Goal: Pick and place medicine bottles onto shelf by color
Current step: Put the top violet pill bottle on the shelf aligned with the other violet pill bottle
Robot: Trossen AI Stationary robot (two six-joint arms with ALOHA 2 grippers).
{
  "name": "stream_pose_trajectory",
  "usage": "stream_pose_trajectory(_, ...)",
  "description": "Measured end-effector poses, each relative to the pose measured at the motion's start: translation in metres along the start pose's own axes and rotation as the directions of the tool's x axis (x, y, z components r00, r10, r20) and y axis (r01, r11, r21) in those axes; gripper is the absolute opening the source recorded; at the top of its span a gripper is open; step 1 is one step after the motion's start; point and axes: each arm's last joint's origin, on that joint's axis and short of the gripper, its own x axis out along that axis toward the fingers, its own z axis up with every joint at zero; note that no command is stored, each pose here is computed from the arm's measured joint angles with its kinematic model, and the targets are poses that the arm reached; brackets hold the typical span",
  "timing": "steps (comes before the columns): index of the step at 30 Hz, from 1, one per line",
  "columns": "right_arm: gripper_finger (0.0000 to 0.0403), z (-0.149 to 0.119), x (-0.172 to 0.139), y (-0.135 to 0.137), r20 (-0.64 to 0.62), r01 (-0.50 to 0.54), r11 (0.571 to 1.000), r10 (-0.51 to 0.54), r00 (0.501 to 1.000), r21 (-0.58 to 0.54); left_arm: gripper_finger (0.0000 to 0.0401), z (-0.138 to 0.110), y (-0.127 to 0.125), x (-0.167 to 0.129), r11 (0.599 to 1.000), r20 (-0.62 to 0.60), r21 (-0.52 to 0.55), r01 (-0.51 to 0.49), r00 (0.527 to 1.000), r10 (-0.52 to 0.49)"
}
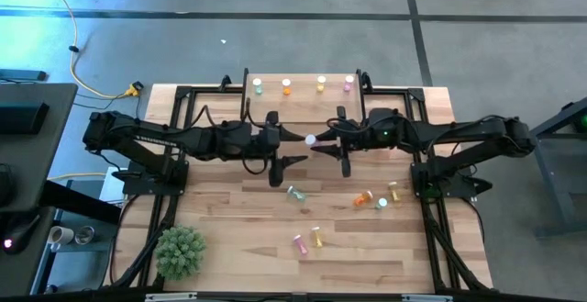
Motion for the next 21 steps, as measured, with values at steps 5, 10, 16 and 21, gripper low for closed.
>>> stream_pose_trajectory(5, 0.0083, 0.008, -0.008, 0.002, 0.046, -0.046, 0.999, 0.046, 0.998, -0.009, 0.0227, 0.007, 0.000, 0.000, 1.000, 0.069, -0.013, 0.000, 0.998, 0.001)
stream_pose_trajectory(10, 0.0083, 0.013, -0.010, 0.005, 0.087, -0.079, 0.997, 0.080, 0.993, -0.015, 0.0227, 0.012, 0.000, -0.001, 1.000, 0.124, -0.022, 0.009, 0.992, -0.006)
stream_pose_trajectory(16, 0.0083, 0.019, -0.008, 0.012, 0.158, -0.100, 0.994, 0.104, 0.982, -0.032, 0.0227, 0.017, -0.001, -0.002, 0.998, 0.178, -0.022, 0.060, 0.982, -0.055)
stream_pose_trajectory(21, 0.0083, 0.022, -0.005, 0.016, 0.203, -0.098, 0.994, 0.104, 0.974, -0.043, 0.0227, 0.019, -0.003, 0.000, 0.996, 0.216, -0.020, 0.092, 0.973, -0.086)
